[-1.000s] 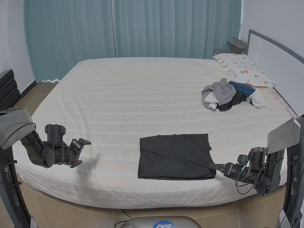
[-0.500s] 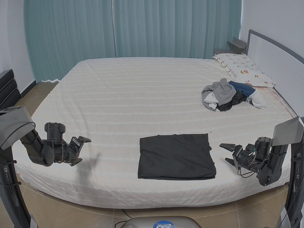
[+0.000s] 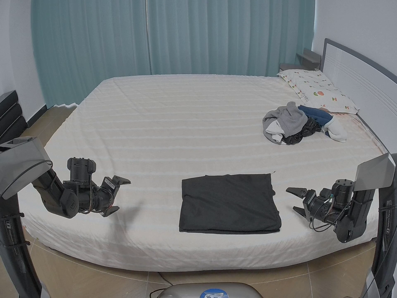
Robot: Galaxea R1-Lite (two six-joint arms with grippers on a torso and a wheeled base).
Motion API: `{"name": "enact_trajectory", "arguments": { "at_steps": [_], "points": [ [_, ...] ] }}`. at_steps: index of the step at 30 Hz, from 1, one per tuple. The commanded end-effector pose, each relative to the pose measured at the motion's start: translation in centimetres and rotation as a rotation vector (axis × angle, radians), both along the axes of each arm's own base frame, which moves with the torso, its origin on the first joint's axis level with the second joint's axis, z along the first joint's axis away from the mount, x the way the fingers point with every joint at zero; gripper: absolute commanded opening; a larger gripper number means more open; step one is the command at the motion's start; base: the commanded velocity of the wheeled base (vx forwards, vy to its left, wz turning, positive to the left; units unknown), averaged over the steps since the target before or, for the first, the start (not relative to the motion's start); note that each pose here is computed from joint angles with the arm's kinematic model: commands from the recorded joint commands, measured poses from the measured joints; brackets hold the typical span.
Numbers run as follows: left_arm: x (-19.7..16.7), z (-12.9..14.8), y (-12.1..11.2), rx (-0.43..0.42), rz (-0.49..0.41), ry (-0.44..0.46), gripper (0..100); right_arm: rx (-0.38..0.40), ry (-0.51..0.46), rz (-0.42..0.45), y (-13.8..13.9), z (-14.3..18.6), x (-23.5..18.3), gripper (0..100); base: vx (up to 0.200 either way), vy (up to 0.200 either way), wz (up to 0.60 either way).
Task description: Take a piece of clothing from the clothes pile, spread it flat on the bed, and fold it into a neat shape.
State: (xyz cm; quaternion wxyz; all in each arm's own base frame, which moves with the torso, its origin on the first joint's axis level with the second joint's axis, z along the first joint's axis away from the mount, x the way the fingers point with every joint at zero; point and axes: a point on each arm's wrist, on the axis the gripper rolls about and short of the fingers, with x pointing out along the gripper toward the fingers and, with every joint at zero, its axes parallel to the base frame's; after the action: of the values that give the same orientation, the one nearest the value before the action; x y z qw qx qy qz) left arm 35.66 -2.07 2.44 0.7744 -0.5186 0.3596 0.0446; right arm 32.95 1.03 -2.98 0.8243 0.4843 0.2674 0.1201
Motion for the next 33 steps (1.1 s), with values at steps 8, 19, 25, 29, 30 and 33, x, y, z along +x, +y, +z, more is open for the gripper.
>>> {"name": "enact_trajectory", "arguments": {
  "at_steps": [8,19,25,29,30,33],
  "points": [
    [0.03,-0.11,-0.24,0.000,-0.006,0.000,100,-0.004,-0.005,0.004,0.19,-0.13,0.02,100,-0.200,-0.200,0.00],
    [0.43,0.23,-0.19,0.003,0.001,-0.020,100,-0.006,-0.006,0.004,0.29,-0.13,0.02,100,-0.055,-0.055,0.00],
    [0.42,0.03,-0.08,0.006,0.002,-0.015,100,-0.008,-0.005,0.005,0.29,-0.14,-0.02,100,0.067,0.000,0.00],
    [0.42,0.03,-0.08,0.006,0.002,-0.015,100,-0.008,-0.005,0.003,0.29,-0.14,-0.01,100,0.200,0.000,0.00],
    [0.42,0.03,-0.08,0.005,0.001,-0.015,100,-0.008,-0.005,0.003,0.29,-0.14,-0.01,100,0.200,0.000,0.00],
    [0.46,0.07,-0.08,0.005,0.001,-0.018,100,-0.008,-0.003,0.005,0.34,-0.19,-0.02,100,0.200,0.000,0.00]
  ]
}}
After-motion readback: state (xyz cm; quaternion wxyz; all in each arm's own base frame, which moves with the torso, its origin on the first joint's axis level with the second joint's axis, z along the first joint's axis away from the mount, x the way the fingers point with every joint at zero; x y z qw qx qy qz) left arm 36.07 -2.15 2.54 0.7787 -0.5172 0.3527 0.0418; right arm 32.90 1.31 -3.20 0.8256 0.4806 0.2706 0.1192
